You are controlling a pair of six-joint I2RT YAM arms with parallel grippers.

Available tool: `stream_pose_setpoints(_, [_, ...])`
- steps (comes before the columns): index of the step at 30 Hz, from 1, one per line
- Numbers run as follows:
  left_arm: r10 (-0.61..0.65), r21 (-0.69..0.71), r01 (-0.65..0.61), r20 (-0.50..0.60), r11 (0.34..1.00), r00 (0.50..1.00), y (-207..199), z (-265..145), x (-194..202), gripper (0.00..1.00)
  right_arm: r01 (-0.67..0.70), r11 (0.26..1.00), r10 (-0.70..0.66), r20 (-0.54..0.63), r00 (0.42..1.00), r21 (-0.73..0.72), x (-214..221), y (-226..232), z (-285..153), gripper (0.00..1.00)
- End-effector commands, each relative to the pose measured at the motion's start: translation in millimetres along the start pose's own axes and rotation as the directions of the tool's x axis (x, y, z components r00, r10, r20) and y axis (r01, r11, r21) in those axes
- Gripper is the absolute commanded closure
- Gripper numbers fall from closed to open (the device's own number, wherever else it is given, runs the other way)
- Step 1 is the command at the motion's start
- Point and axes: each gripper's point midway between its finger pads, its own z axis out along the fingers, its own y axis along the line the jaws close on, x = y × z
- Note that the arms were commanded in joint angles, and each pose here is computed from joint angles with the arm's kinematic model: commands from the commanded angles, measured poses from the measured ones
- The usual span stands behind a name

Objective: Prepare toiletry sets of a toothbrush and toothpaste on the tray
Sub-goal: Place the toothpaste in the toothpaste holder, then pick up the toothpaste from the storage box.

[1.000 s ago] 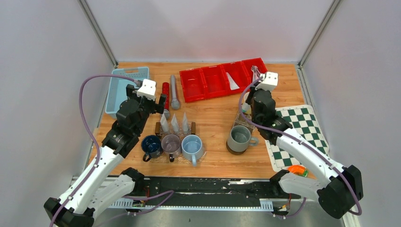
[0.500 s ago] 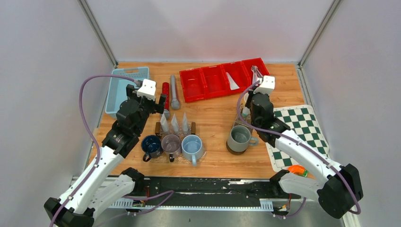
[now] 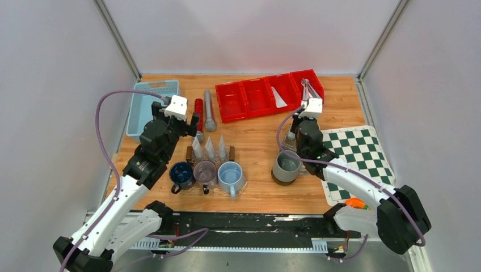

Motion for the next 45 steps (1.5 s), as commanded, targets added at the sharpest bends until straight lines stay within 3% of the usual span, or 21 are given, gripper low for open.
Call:
stream_pose_setpoints(1, [-0.003,-0.012,0.003,0.061,1.000,0.998,5,-2,-15,0.00,-0.040,0.999,0.043,0.116,0.992,-0.031,-24,8,3,1.00])
stream_pose_setpoints(20, [-0.001,0.001,0.000,0.076,1.000,0.997,3,-2,-16,0.00,0.040,0.999,-0.036,0.085,0.996,-0.036,24,3,4,0.98])
stream_pose_setpoints(24, [-0.002,0.003,0.001,0.077,1.000,0.997,3,-3,-17,0.00,0.035,0.999,-0.032,0.078,0.996,-0.037,25,3,4,0.82])
stream_pose_setpoints(31, [-0.004,0.005,0.004,0.078,1.000,0.997,3,-3,-17,0.00,0.009,0.999,-0.005,0.083,0.997,-0.047,12,4,0,0.66])
stream_pose_setpoints(41, [-0.003,0.007,0.002,0.077,1.000,0.997,3,-3,-17,0.00,-0.032,0.994,0.041,0.087,0.995,-0.109,-40,13,-11,0.20])
stream_pose_setpoints(45, [-0.003,0.009,0.002,0.073,1.000,0.997,2,-2,-16,0.00,-0.020,0.989,0.027,0.045,0.999,-0.148,-70,21,-2,0.14])
